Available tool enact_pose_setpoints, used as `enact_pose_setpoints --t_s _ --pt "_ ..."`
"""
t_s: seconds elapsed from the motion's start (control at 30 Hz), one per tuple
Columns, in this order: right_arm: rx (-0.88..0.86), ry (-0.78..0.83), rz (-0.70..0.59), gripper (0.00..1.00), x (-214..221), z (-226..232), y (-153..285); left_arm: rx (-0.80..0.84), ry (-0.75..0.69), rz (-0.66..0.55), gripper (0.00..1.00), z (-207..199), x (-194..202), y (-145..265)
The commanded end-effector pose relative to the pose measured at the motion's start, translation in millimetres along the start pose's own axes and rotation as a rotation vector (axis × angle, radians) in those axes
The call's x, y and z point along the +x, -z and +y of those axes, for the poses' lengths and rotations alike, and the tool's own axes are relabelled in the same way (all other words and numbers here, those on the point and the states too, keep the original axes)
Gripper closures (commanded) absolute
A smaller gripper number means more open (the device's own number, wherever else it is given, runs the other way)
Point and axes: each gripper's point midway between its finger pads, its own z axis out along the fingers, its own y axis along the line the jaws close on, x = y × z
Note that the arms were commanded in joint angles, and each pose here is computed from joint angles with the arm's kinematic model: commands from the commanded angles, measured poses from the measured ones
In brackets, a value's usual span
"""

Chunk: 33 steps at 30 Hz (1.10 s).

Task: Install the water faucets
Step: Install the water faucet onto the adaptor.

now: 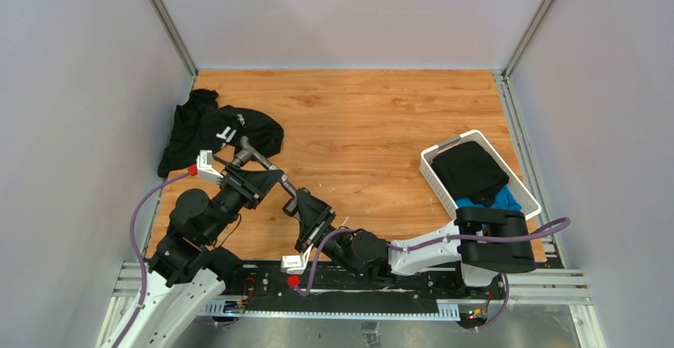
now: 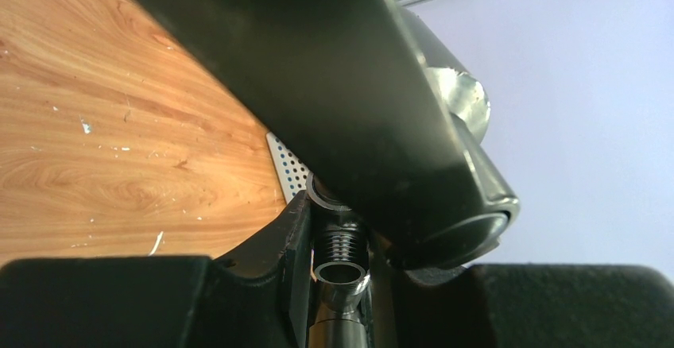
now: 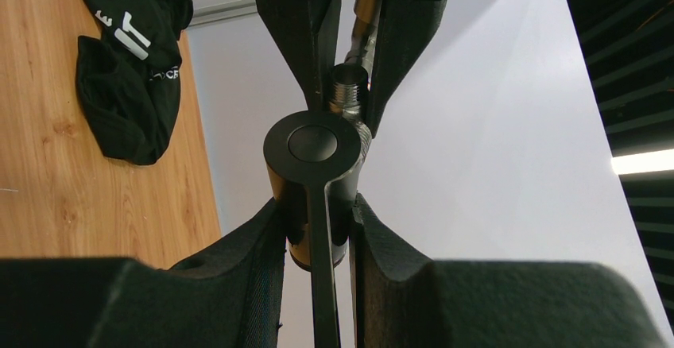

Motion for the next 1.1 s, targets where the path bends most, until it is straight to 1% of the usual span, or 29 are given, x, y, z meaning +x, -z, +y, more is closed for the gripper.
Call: enact_pose_setpoints --t_s 0.0,0.57,1.07 --pt "0.038 -0.047 -0.003 1.00 -2.6 -12.1 -7.1 0.118 -0.017 -0.014 1.00 -35.4 -7.9 7.7" --pt "0.035 -0.072 0.023 1.00 6.3 -6.6 -5.6 0.123 -0.013 -0.018 1.00 -36.1 -8.6 8.7" --pt "0.056 -0.087 0.032 1.00 10.5 -13.0 -5.1 0.118 -0.052 0.000 1.00 -33.8 -5.3 11.2"
